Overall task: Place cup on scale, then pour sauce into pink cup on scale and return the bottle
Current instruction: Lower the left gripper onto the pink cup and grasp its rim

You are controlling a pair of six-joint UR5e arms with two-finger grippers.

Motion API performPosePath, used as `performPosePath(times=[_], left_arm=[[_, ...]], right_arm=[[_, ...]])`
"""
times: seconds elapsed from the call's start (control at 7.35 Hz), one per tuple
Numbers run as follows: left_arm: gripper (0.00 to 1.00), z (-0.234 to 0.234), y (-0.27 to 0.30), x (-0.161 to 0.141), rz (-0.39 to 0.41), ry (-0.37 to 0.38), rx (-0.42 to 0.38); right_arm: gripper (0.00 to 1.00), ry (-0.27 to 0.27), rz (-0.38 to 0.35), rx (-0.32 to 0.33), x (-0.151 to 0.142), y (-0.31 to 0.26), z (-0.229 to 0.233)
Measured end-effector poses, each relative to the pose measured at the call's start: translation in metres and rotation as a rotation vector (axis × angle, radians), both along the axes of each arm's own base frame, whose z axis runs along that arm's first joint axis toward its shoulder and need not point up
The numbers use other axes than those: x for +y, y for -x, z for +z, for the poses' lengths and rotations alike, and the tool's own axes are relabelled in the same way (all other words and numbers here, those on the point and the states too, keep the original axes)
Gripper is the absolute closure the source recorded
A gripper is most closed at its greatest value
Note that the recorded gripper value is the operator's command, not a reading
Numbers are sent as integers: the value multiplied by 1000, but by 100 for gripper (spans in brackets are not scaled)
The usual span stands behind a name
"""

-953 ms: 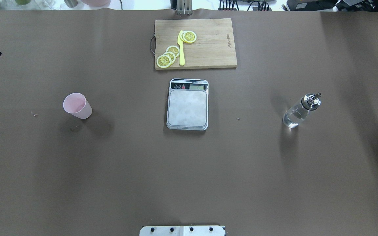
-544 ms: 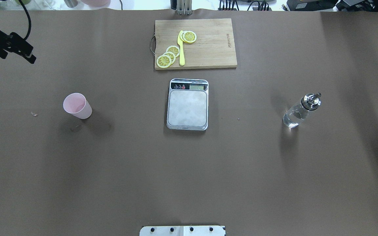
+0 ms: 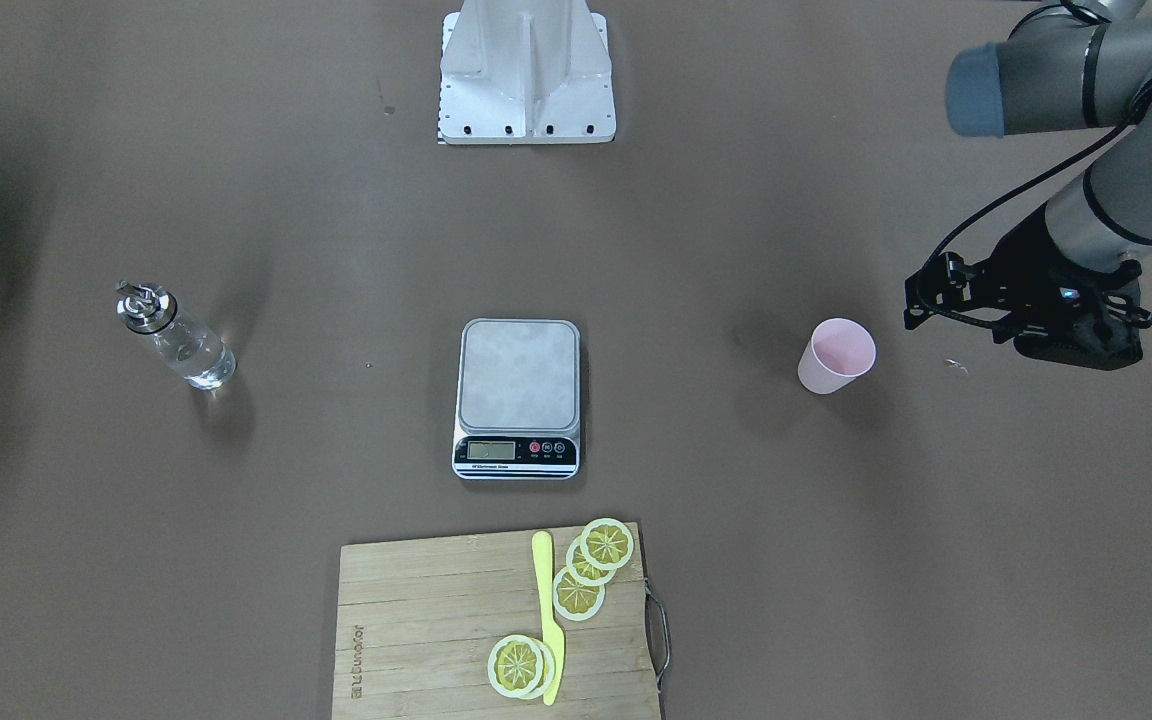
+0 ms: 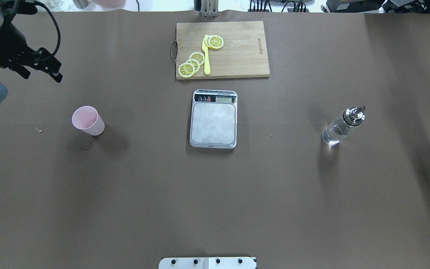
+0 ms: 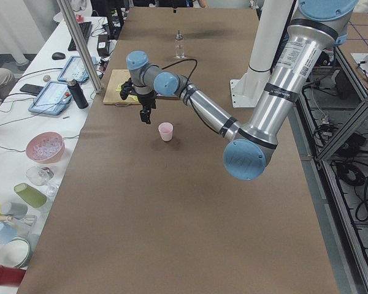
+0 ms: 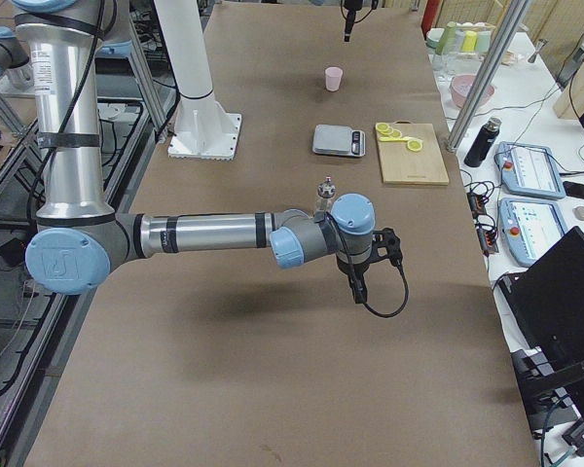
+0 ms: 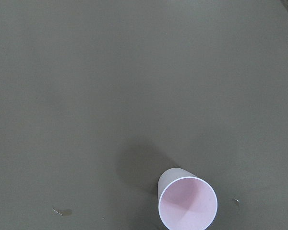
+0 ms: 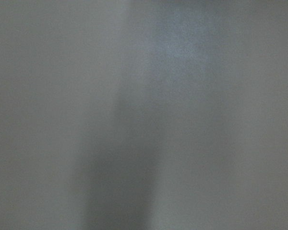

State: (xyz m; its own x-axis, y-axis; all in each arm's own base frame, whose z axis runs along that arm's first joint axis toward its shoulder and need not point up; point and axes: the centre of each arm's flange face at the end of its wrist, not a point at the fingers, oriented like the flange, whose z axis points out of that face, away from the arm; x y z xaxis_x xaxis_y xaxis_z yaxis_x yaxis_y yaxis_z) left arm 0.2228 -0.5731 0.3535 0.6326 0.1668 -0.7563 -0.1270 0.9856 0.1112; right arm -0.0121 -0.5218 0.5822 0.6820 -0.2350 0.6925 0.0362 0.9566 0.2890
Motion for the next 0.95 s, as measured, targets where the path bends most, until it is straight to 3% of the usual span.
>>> performPosePath(times=[0.41, 0.68, 0.95], left_arm=[[3, 31, -35, -5, 9, -33, -18], [4, 44, -58, 5, 19, -41, -25], [14, 63, -70, 13, 36, -66, -7]], right_arm=[[0, -75, -15, -31, 5, 7, -39], [0, -93, -24, -36, 7, 12, -50], [0, -96, -28, -34, 7, 15, -51]])
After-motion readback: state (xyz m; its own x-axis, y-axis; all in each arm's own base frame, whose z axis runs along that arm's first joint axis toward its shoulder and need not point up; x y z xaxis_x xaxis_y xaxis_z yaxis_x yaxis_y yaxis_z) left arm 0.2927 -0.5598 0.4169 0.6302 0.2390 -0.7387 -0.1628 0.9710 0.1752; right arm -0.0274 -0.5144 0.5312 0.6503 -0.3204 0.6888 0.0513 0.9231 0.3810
